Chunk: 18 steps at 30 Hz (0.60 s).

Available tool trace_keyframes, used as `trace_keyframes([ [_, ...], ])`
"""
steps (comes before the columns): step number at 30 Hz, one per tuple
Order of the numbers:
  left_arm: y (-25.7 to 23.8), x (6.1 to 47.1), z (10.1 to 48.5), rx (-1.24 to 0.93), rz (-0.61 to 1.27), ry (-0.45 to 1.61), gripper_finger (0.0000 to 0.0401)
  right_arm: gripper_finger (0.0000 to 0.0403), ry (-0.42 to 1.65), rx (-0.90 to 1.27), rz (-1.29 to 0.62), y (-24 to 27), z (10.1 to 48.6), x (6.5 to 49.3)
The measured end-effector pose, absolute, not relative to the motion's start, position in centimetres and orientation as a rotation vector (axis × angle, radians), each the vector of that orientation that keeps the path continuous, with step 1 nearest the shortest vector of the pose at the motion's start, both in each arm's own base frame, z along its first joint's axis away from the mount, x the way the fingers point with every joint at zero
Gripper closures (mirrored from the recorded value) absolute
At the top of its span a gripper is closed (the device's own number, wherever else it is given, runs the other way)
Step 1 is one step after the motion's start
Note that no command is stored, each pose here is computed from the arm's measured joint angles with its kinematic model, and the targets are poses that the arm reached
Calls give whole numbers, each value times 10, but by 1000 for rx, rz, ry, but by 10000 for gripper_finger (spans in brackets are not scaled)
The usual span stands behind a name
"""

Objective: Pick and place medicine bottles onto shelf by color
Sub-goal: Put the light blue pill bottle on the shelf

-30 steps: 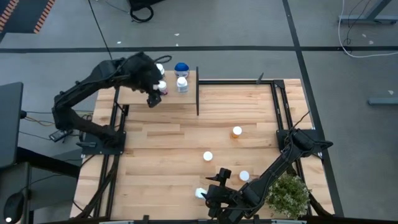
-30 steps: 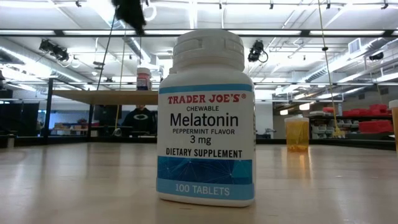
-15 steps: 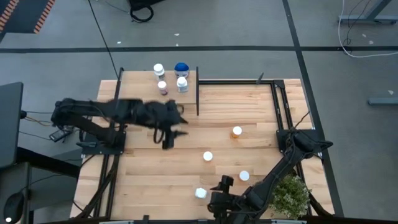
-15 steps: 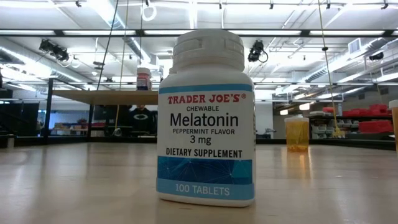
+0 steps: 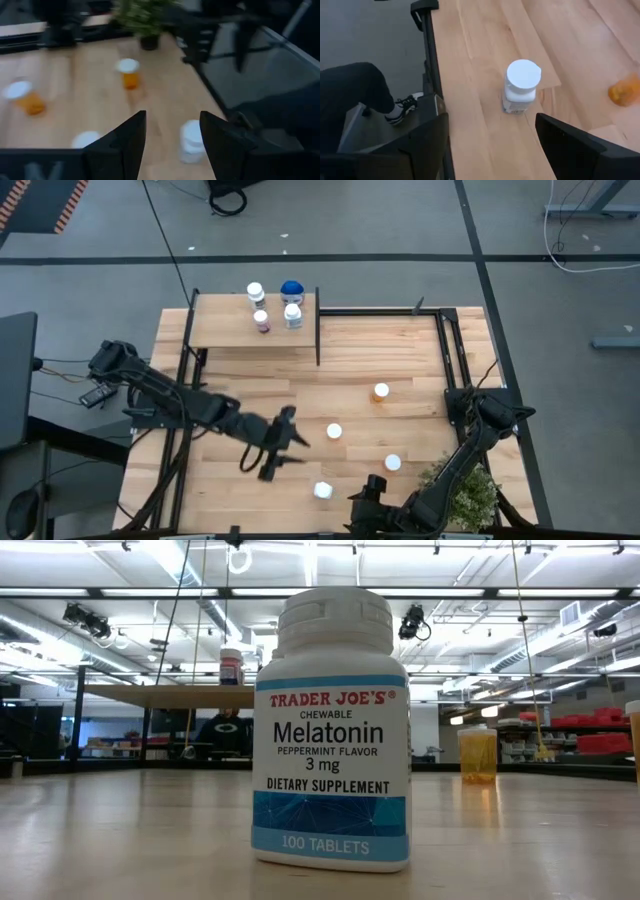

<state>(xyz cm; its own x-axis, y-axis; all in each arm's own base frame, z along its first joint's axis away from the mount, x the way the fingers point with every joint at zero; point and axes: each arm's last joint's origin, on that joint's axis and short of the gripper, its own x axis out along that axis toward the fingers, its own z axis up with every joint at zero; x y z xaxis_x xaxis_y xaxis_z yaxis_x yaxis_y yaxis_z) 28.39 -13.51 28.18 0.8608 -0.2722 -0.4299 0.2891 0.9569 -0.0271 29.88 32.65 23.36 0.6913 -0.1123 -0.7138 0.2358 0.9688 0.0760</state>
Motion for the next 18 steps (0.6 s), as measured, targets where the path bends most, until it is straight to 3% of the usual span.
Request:
trace_keyframes([
  [9, -181, 296, 242, 65, -393, 468, 193, 97, 747, 115, -245, 316, 234, 309],
  [18, -197, 319, 205, 91, -376, 474, 167, 97, 752, 87, -239, 313, 234, 311],
])
